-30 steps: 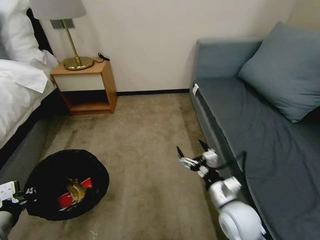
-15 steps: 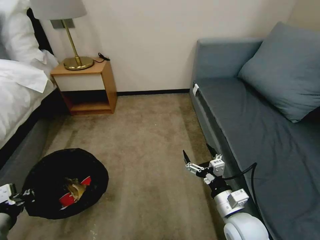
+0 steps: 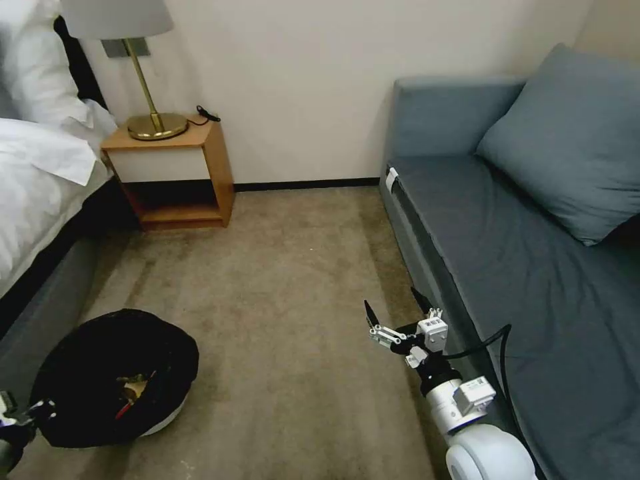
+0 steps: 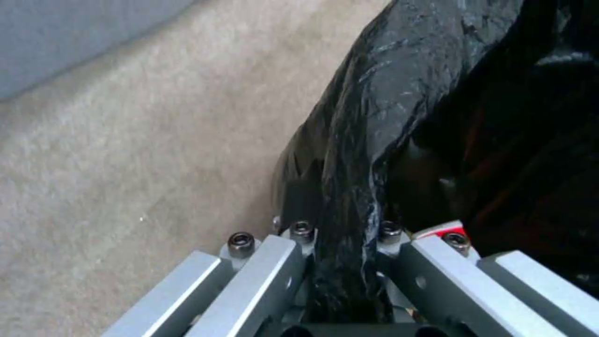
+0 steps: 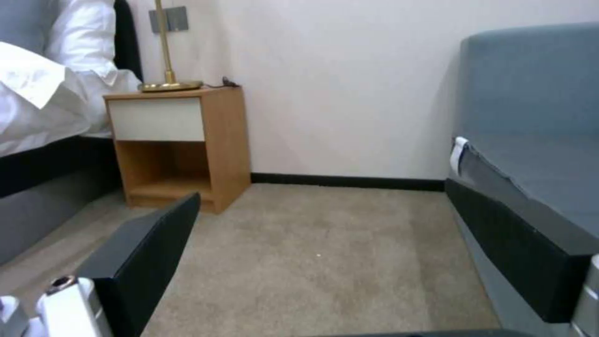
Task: Pick up the trash bin, then pick up the garbage on the floor and place it into the trash bin.
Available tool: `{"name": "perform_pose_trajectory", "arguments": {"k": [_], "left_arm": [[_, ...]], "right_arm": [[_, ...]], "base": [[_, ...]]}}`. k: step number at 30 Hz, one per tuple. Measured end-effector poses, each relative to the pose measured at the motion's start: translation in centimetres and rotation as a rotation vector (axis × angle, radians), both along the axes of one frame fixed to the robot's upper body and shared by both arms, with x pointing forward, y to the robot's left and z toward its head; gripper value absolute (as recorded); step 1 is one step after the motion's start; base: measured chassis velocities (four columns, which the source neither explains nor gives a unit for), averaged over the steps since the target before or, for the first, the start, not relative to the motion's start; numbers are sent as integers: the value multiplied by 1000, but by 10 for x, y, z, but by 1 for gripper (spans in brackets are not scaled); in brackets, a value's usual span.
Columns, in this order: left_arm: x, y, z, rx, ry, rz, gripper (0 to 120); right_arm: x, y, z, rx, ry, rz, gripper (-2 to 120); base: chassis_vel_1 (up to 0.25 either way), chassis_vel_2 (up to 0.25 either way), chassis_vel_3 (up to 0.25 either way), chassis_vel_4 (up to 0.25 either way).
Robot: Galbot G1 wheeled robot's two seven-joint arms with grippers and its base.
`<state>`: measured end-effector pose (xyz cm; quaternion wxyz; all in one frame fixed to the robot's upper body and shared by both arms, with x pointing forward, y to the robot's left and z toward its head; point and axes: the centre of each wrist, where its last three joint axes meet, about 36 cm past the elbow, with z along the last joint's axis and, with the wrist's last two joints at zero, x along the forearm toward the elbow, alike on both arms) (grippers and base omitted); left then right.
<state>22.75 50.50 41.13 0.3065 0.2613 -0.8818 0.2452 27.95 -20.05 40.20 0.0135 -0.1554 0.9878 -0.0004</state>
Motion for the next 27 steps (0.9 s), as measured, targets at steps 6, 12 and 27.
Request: {"name": "perform_pose_trajectory", "arguments": {"k": [6,12,27], "left_arm": [[5,0,-7,-6,14,10,12],[4,1,-4,7,13,20,27],[-12,-20,47,129,-95,-75,83]], "right_arm": [[0,0,0,1,1,0,100],[0,0,0,1,2,0,100],[0,0,0,1,2,0,100]], "base": [[0,0,0,0],[0,0,0,0],[0,0,0,0]]}}
